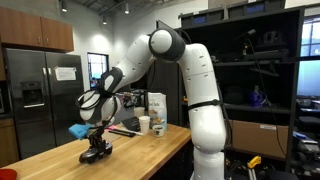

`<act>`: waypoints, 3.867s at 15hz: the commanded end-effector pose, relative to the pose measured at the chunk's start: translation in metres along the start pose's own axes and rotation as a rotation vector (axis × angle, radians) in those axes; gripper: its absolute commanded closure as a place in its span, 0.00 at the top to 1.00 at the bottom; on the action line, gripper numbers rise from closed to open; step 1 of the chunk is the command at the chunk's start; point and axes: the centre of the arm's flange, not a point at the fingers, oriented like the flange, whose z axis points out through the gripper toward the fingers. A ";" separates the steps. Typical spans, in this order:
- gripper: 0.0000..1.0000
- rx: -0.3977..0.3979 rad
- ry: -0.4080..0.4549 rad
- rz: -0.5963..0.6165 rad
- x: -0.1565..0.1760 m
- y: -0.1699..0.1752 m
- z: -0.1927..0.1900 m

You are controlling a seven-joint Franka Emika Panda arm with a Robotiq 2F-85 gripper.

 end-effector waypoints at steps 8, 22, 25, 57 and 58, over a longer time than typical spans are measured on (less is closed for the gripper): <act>0.93 0.007 0.008 0.073 0.015 0.002 0.002; 1.00 0.030 0.034 0.062 0.017 0.014 -0.014; 1.00 0.059 0.050 0.060 0.014 0.020 -0.041; 1.00 0.114 0.326 0.303 0.000 0.214 -0.151; 1.00 0.136 0.319 0.302 0.001 0.220 -0.152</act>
